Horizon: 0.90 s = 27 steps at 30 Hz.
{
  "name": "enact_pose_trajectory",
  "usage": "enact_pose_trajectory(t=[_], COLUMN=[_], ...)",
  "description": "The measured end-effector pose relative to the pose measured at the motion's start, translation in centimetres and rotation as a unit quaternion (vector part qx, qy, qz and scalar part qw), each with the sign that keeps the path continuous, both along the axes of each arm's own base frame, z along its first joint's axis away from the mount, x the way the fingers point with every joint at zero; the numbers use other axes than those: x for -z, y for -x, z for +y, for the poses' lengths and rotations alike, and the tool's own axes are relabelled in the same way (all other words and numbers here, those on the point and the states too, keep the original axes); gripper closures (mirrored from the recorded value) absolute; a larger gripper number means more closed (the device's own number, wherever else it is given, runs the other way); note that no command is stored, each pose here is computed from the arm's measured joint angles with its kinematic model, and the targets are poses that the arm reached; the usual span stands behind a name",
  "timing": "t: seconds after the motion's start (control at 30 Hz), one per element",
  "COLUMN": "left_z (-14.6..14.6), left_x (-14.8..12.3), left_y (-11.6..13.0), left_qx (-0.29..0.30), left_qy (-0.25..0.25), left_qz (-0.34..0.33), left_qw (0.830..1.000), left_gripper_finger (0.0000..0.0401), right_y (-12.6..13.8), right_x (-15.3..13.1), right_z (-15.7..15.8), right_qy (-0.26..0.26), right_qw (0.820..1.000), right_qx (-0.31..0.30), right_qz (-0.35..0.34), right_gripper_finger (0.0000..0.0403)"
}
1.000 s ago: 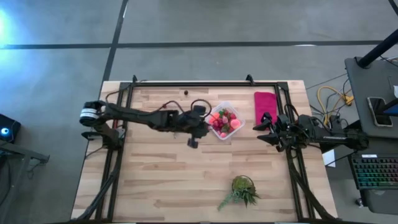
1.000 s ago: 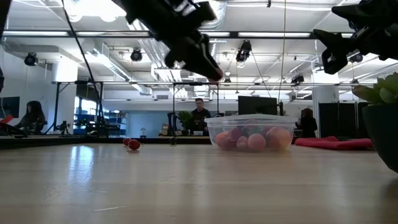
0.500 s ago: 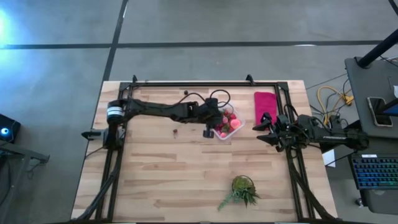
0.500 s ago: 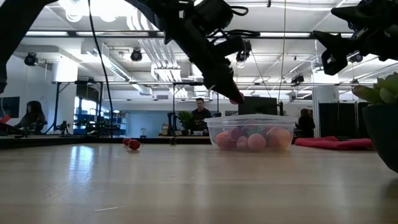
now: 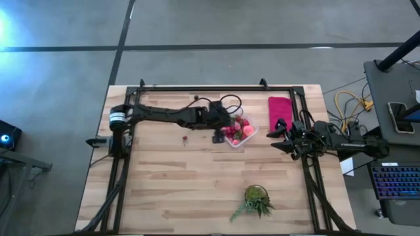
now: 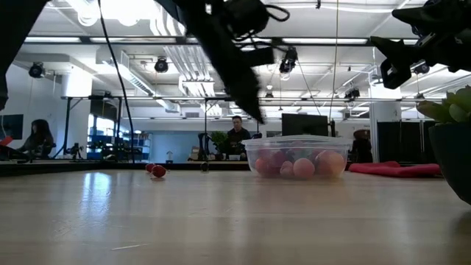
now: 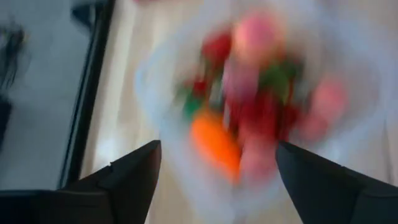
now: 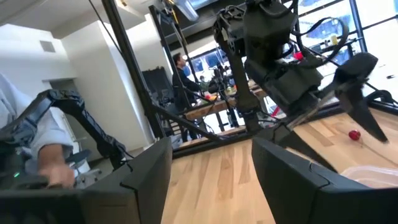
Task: Pick and placing Produce into tupperware
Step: Put the red cherry into the transparent container
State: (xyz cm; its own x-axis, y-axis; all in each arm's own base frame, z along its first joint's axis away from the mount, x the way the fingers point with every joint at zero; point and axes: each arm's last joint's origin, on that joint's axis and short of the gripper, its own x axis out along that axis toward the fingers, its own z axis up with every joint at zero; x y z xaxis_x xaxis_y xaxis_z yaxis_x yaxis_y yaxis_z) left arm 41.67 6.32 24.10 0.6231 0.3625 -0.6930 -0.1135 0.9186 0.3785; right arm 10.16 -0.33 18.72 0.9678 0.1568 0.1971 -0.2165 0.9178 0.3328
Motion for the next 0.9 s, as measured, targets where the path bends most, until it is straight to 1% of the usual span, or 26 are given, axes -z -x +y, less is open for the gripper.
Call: enact_pose_trajectory(t=[0.07,0.13,0.2,0.23,0.27,0.3,0.37,0.4,0.5,0.57,0.63,0.8,0.9], left_z=[-0.2,-0.3,-0.4,-0.4,-0.3,-0.3,-0.1,-0.1,0.0,0.1,0.2,1.0,1.3], left_x=[-0.4,-0.6,-0.1,0.1,0.3,0.5,0.9,1.1,1.7,2.0,2.4,4.3,5.7], left_y=[1.8,3.9,6.0,6.9,7.7,8.6,9.9,10.4,11.7,12.2,12.7,12.6,12.6], left_qx=[-0.009,-0.014,-0.044,-0.067,-0.091,-0.121,-0.183,-0.204,-0.266,-0.288,-0.303,-0.336,-0.354], left_qy=[-0.001,0.007,0.033,0.060,0.098,0.145,0.232,0.263,0.317,0.331,0.334,0.343,0.345], left_qz=[0.068,0.128,0.171,0.175,0.175,0.176,0.166,0.161,0.151,0.143,0.150,0.144,0.155], left_qw=[0.998,0.992,0.984,0.980,0.975,0.966,0.941,0.929,0.898,0.887,0.880,0.866,0.856], left_gripper_finger=[0.0099,0.0102,0.0108,0.0112,0.0116,0.0120,0.0127,0.0130,0.0141,0.0149,0.0155,0.0177,0.0193], right_y=[0.0,0.0,0.0,0.0,0.0,0.0,0.0,0.0,0.0,-0.1,-0.1,-0.1,-0.1], right_x=[0.0,0.0,0.0,0.0,0.0,0.0,0.0,0.0,0.1,0.1,0.1,0.2,0.2], right_z=[0.0,0.0,0.0,0.0,0.0,0.0,0.0,0.0,0.0,0.0,0.0,0.0,0.0], right_qy=[0.000,0.000,0.000,0.000,0.000,0.000,0.000,0.000,0.000,0.000,-0.001,-0.001,-0.001], right_qw=[1.000,1.000,1.000,1.000,1.000,1.000,1.000,1.000,1.000,1.000,1.000,1.000,1.000], right_qx=[0.000,0.000,0.000,0.000,0.000,0.000,0.000,0.000,0.000,0.000,0.000,0.000,0.000], right_qz=[0.000,0.000,0.000,0.000,0.000,0.000,0.000,0.000,0.003,0.005,0.008,0.011,0.013], right_gripper_finger=[0.0188,0.0188,0.0188,0.0188,0.0188,0.0188,0.0188,0.0188,0.0188,0.0188,0.0188,0.0188,0.0188])
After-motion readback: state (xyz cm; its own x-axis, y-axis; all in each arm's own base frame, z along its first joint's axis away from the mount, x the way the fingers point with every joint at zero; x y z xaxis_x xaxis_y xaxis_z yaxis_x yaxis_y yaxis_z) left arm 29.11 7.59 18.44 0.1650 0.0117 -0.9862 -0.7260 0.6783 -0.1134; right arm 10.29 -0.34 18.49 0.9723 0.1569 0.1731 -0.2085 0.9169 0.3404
